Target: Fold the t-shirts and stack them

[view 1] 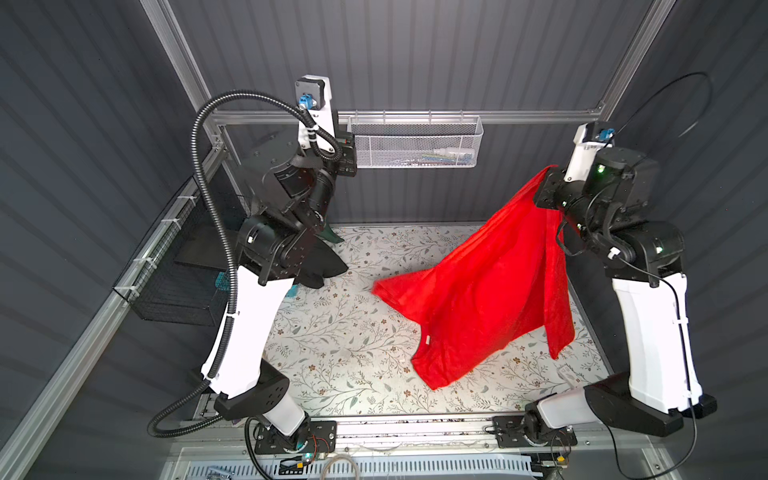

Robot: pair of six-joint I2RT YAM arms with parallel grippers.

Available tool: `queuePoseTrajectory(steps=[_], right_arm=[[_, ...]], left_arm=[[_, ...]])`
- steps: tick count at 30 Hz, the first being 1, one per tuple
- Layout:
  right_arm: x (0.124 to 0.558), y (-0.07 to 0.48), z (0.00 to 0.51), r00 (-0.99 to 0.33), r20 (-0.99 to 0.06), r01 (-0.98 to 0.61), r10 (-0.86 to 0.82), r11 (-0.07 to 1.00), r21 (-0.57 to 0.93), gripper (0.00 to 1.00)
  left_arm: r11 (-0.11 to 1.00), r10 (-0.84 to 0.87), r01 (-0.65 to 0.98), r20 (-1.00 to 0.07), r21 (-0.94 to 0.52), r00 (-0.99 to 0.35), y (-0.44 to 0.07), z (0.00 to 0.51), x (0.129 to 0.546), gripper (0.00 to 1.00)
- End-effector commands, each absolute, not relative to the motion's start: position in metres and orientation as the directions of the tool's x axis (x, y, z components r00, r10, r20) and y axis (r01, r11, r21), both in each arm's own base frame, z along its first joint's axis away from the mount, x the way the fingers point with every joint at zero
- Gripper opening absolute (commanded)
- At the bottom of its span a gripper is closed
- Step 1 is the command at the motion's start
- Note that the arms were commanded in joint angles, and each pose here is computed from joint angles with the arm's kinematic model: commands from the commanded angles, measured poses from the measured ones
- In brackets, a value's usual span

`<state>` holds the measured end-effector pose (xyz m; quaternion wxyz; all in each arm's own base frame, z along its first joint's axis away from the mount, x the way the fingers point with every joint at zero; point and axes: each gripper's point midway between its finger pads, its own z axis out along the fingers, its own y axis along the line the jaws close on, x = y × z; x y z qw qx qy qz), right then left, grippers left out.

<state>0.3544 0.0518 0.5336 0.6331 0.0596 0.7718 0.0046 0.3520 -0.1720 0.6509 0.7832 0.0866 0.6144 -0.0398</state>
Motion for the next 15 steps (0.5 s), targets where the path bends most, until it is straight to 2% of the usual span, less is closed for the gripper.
queuePoseTrajectory(steps=[1,4,5,6,8,10,15], right_arm=[[0.356,0.05,0.511,-0.214,-0.969,0.111,0.127,0.988,0.105,0.0],[0.357,0.049,0.479,-0.272,-0.953,0.132,0.136,0.986,0.103,0.0],[0.357,0.048,0.468,-0.291,-0.947,0.142,0.137,0.985,0.099,0.0],[0.356,0.047,0.457,-0.309,-0.94,0.151,0.143,0.983,0.1,0.0],[0.354,0.045,0.44,-0.333,-0.931,0.164,0.148,0.982,0.097,0.0],[0.351,0.041,0.422,-0.359,-0.921,0.185,0.151,0.979,0.089,0.0],[0.346,0.03,0.394,-0.393,-0.902,0.224,0.18,0.97,0.096,0.0]], left_arm=[[0.979,0.092,0.17,-0.988,0.113,0.128,-0.185,0.602,0.374,0.0],[0.967,0.034,0.254,-0.999,0.029,-0.015,-0.205,0.535,0.384,0.0],[0.961,0.006,0.277,-0.997,-0.016,-0.078,-0.213,0.507,0.386,0.09],[0.953,-0.006,0.298,-0.989,-0.05,-0.146,-0.22,0.477,0.388,0.31],[0.943,-0.021,0.315,-0.964,-0.107,-0.264,-0.232,0.424,0.391,0.4],[0.926,-0.026,0.341,-0.93,-0.161,-0.368,-0.246,0.37,0.392,0.57],[0.836,0.024,0.464,-0.826,-0.293,-0.563,-0.295,0.264,0.384,0.69]])
